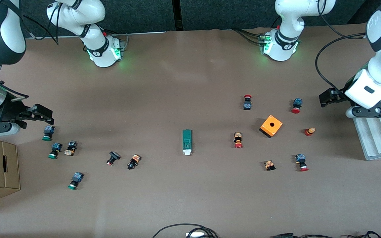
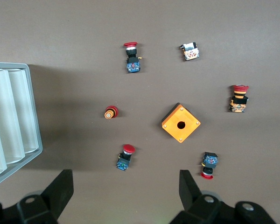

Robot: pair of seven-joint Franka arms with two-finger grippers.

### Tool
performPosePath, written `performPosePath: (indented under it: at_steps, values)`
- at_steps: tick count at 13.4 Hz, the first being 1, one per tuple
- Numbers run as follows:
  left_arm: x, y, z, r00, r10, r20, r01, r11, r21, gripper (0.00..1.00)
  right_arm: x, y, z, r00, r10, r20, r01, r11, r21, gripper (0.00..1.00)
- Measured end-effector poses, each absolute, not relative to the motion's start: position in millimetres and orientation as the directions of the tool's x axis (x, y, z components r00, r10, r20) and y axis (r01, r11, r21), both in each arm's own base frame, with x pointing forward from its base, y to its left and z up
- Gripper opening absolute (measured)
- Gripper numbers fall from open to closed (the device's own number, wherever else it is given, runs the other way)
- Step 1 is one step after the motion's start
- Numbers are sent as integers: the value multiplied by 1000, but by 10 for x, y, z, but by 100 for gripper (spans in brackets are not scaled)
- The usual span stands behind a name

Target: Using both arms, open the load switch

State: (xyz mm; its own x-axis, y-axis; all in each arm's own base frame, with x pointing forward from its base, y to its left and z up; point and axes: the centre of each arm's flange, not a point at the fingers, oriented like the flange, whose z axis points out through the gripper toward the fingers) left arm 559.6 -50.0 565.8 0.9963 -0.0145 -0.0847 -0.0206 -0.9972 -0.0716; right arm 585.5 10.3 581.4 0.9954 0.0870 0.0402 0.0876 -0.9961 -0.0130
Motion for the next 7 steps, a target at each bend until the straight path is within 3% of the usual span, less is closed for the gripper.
performPosePath:
  at_steps: [7]
  values:
    - [5619,-525,5621,996,-13,-92,-19,-998,-56,100,5855,103,5814,995,87,40,88,-996,-13,100]
